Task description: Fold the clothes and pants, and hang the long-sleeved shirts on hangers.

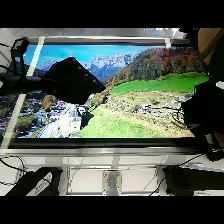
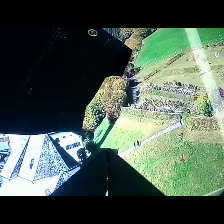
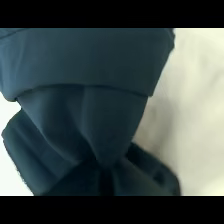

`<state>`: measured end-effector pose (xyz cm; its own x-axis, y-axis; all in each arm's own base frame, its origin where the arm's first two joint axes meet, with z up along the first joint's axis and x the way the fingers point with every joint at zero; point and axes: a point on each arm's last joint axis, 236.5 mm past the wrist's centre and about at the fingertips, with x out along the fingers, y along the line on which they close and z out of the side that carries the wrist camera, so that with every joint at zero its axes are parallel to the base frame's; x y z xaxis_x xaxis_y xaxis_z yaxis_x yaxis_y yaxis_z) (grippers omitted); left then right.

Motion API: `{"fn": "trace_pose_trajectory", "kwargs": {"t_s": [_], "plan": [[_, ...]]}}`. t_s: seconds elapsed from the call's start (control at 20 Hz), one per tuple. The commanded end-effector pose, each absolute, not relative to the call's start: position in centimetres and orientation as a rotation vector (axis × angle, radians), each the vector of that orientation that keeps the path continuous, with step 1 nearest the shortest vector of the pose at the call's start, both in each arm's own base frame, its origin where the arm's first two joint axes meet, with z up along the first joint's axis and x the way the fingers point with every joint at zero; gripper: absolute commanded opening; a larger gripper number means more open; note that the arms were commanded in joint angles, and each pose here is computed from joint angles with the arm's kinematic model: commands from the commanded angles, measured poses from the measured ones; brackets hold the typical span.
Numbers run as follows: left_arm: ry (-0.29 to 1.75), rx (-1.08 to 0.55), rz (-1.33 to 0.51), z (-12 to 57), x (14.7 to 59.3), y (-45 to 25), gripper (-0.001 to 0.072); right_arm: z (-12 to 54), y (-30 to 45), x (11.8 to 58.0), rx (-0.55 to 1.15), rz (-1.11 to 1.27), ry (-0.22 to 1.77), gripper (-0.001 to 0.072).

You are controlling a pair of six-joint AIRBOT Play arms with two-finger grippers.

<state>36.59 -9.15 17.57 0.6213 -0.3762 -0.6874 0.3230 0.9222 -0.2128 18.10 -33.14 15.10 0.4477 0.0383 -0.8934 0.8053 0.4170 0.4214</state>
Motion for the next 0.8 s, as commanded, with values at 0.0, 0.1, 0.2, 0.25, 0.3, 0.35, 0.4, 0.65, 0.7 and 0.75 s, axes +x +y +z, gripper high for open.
{"fn": "trace_pose_trajectory", "kwargs": {"t_s": [0.0, 0.1, 0.2, 0.25, 0.3, 0.35, 0.4, 0.65, 0.7, 0.75], "plan": [[0.806, -0.071, -0.402, 17.6, 36.6, -9.2, 0.0021, 13.5, -31.6, 18.7, 1.091, -0.595, 1.058, 0.0268], [0.807, -0.071, -0.402, 17.5, 36.6, -9.2, 0.0021, 15.3, -31.6, 18.1, 1.082, -0.661, 1.015, 0.0279], [0.807, -0.071, -0.402, 17.5, 36.6, -9.2, 0.0021, 18.8, -32.5, 17.7, 1.019, -0.717, 0.929, 0.0279], [0.807, -0.071, -0.402, 17.5, 36.6, -9.2, 0.0021, 21.1, -32.9, 17.7, 0.961, -0.738, 0.877, 0.0276], [0.807, -0.071, -0.402, 17.5, 36.6, -9.2, 0.0021, 23.3, -32.8, 18.1, 0.908, -0.735, 0.831, 0.0263], [0.807, -0.071, -0.403, 17.5, 36.6, -9.2, 0.0021, 25.5, -31.4, 19.7, 0.889, -0.658, 0.771, 0.0263], [0.813, -0.07, -0.404, 17.5, 36.5, -9.2, 0.0021, 28.1, -28.8, 22.2, 0.881, -0.502, 0.697, 0.0261], [0.814, -0.07, -0.405, 17.4, 36.5, -9.2, 0.0021, 38.1, -13.3, 28.9, 0.628, 0.114, 0.513, 0.0008], [0.814, -0.07, -0.405, 17.4, 36.5, -9.2, 0.0021, 38.8, -11.0, 29.5, 0.589, 0.162, 0.512, 0.0007], [0.814, -0.07, -0.405, 17.4, 36.5, -9.2, 0.0021, 39.0, -9.0, 29.9, 0.563, 0.209, 0.524, 0.0007]]}}
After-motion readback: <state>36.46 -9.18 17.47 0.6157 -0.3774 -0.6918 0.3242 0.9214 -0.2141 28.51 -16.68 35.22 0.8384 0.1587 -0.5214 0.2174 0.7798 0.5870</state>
